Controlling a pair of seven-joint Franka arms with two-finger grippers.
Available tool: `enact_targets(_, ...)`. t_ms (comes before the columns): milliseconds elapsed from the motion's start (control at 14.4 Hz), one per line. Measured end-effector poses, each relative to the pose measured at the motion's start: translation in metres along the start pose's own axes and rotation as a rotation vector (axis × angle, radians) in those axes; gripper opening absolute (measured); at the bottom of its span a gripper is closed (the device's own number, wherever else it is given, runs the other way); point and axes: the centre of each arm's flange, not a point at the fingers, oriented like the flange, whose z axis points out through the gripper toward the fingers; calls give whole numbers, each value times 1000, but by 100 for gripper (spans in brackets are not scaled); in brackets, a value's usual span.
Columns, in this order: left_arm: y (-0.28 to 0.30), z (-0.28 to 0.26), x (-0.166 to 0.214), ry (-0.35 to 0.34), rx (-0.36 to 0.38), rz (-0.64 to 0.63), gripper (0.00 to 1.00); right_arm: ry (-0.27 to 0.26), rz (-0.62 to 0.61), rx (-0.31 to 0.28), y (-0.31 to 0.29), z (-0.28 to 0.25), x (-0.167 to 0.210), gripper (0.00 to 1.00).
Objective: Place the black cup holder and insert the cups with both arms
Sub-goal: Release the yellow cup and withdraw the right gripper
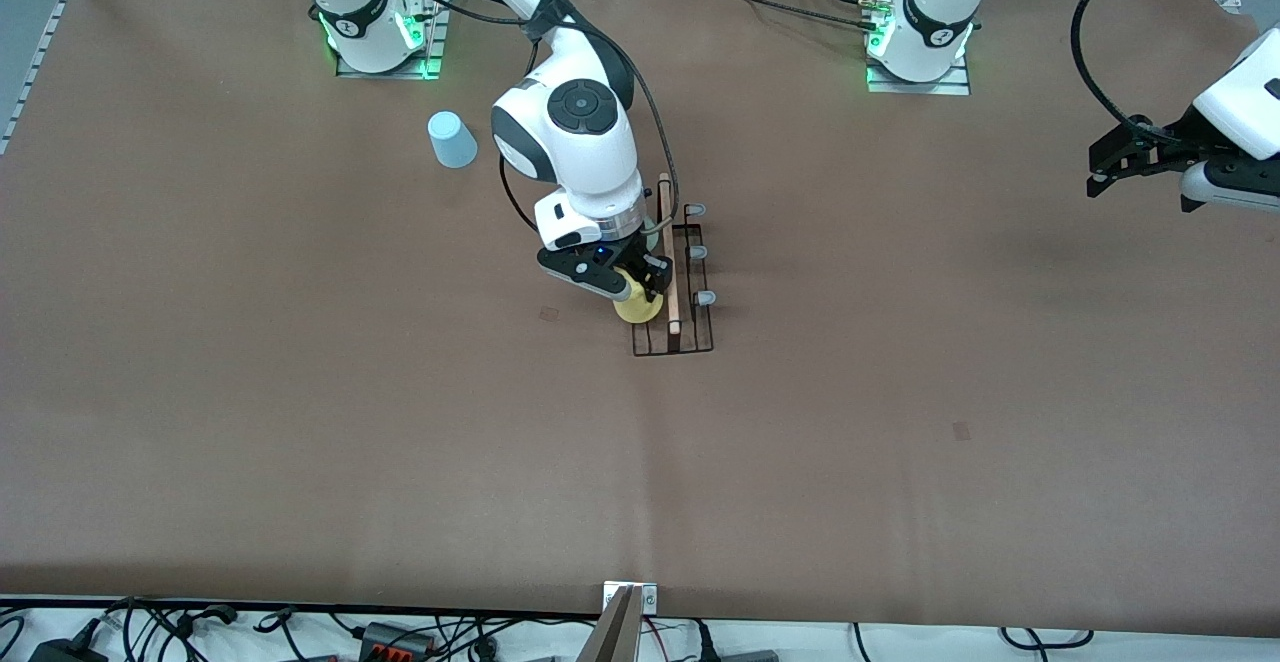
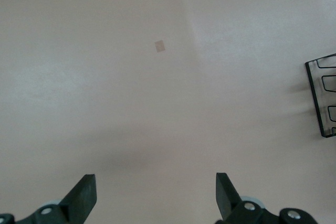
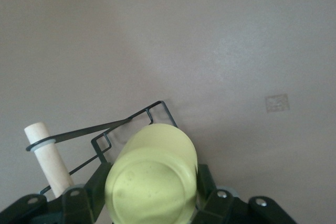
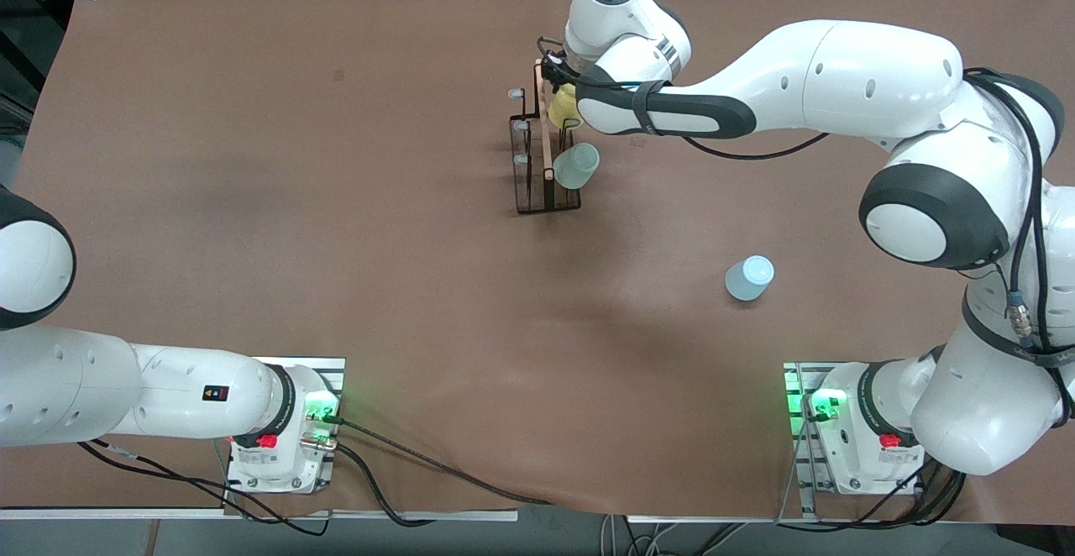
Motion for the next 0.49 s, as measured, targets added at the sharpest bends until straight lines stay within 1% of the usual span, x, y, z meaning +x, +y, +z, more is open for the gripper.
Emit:
enact_targets(69, 0, 0, 0, 0, 0, 0, 100, 12, -14, 3, 1, -3, 9, 87)
enact_targets(139, 0, 0, 0, 0, 0, 0, 100, 26, -35, 4, 4, -11, 21, 96)
enact_targets(208, 0, 0, 0, 0, 0, 0, 100, 36, -58, -8, 9, -21, 36, 100)
enact_targets(347, 0, 0, 0, 0, 0, 0, 100, 37, -123, -76, 33, -54, 76, 100)
enact_targets(417, 0, 0, 0, 0, 0, -1, 100, 30, -162, -120, 53, -76, 105, 100)
enact_targets(486, -1, 0, 0, 0, 0, -1, 100, 24, -194, -152, 77, -101, 135, 100)
